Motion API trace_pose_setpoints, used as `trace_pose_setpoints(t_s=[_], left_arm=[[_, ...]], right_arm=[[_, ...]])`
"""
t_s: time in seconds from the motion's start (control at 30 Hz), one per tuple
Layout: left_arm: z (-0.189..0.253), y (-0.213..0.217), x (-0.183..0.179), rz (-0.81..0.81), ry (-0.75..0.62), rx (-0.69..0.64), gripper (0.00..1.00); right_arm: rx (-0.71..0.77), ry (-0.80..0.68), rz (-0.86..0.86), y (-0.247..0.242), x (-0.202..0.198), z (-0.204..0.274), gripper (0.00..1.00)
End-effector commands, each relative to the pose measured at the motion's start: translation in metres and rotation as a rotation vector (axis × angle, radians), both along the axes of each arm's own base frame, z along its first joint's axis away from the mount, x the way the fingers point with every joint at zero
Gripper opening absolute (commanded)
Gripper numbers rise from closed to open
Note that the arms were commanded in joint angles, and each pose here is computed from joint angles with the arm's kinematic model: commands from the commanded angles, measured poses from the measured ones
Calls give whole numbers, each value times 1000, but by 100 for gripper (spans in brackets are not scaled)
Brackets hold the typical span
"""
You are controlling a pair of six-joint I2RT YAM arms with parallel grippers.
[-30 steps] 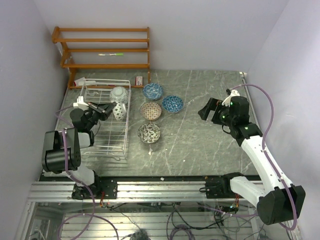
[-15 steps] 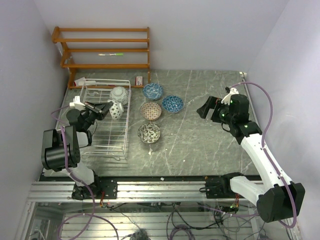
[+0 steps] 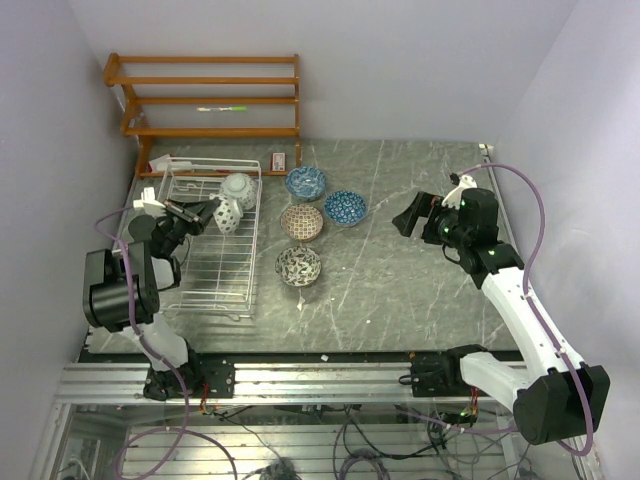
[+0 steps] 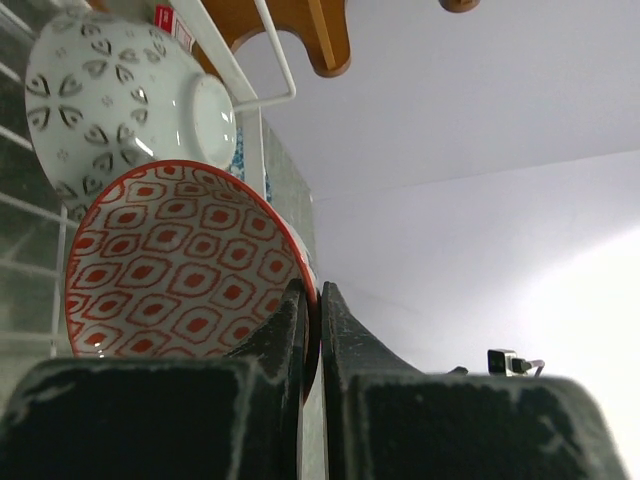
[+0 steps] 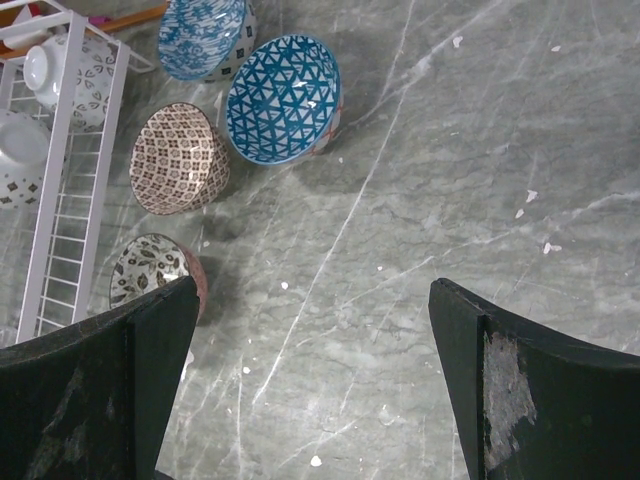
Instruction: Load the bowls into the dish rack
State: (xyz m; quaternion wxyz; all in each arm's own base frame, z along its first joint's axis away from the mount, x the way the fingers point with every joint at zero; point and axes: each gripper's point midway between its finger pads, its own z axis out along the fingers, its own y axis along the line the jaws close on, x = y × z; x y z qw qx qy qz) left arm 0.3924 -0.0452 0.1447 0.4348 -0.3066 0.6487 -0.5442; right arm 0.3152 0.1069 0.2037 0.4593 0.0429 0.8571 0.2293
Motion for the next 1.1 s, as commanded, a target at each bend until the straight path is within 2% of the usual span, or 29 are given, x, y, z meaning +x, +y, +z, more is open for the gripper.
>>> trace_pose_setpoints(t_s=[0.0,0.27,0.5,1.07], left_arm=[[-130,11,-38,74,345,-20,12],[-143,18,-40,90,403,26,23],[-126,27,-38,116,431,99,36],[-95,34,-36,139,416,155,45]], right_arm=[[4,-25,3,-1,2,3,100],[4,-20,2,-1,3,0,100],[13,-16,10,2,5,-1,100],[24,-32,24,5,5,6,100]])
